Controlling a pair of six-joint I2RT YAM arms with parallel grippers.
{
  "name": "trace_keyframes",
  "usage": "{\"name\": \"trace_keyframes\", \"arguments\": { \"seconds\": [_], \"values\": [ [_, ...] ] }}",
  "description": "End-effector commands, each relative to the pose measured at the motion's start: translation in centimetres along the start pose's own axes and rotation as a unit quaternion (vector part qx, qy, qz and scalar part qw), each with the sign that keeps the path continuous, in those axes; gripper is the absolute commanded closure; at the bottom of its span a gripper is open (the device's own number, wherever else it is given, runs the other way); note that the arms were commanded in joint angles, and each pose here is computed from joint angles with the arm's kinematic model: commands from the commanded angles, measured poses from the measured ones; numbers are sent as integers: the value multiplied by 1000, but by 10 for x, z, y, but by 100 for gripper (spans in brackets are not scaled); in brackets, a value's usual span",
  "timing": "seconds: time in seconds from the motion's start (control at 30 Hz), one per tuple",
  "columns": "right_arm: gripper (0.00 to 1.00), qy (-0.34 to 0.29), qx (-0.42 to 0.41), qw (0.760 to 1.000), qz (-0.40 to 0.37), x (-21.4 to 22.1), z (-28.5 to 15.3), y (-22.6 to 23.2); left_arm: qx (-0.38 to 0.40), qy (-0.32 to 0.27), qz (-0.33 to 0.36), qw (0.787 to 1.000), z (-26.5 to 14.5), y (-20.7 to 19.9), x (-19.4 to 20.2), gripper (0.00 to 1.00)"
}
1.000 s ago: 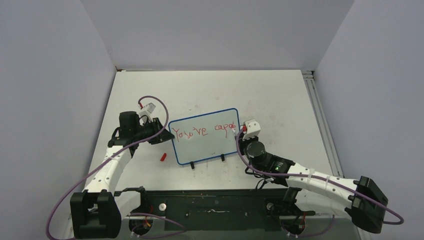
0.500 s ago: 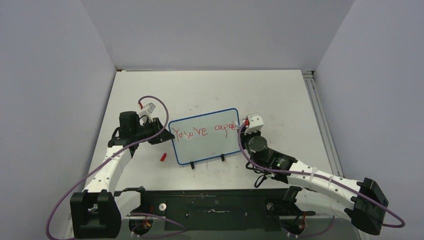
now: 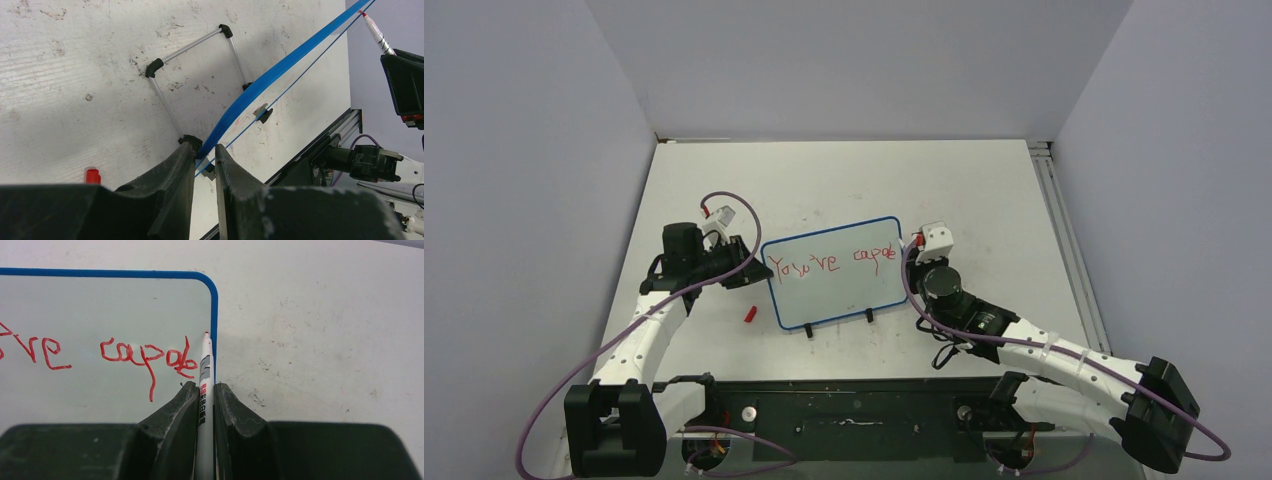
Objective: Write a sentence on the whiteboard
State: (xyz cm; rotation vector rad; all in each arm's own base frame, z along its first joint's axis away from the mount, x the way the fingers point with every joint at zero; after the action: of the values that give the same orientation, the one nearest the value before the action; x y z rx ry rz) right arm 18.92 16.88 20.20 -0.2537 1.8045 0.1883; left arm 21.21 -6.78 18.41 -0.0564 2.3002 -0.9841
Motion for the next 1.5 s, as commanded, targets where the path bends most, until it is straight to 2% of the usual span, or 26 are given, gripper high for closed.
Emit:
{"name": "trace_keyframes", "arguments": {
  "seconds": [0.0, 1.13, 1.47],
  "values": [
    [95, -30, -15, 999, 17, -17, 4, 5, 10, -17, 26, 999, -2, -9, -13, 81],
    [95, 33, -21, 998, 51, 30, -16, 7, 14, -18, 28, 999, -3, -10, -13, 80],
    [95, 29, -24, 998, 53, 25, -24, 8, 15, -18, 28, 999, -4, -10, -13, 81]
  ]
}}
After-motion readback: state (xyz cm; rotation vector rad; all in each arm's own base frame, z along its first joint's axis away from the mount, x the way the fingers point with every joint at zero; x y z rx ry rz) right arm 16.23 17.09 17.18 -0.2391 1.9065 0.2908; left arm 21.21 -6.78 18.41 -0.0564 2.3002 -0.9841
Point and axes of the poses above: each gripper's point midway between its finger pads, its own z axis out along the fingers, its own y axis along the line the jaws close on, x = y × z, the point moved 9 cm from there along -z, back along the fingers
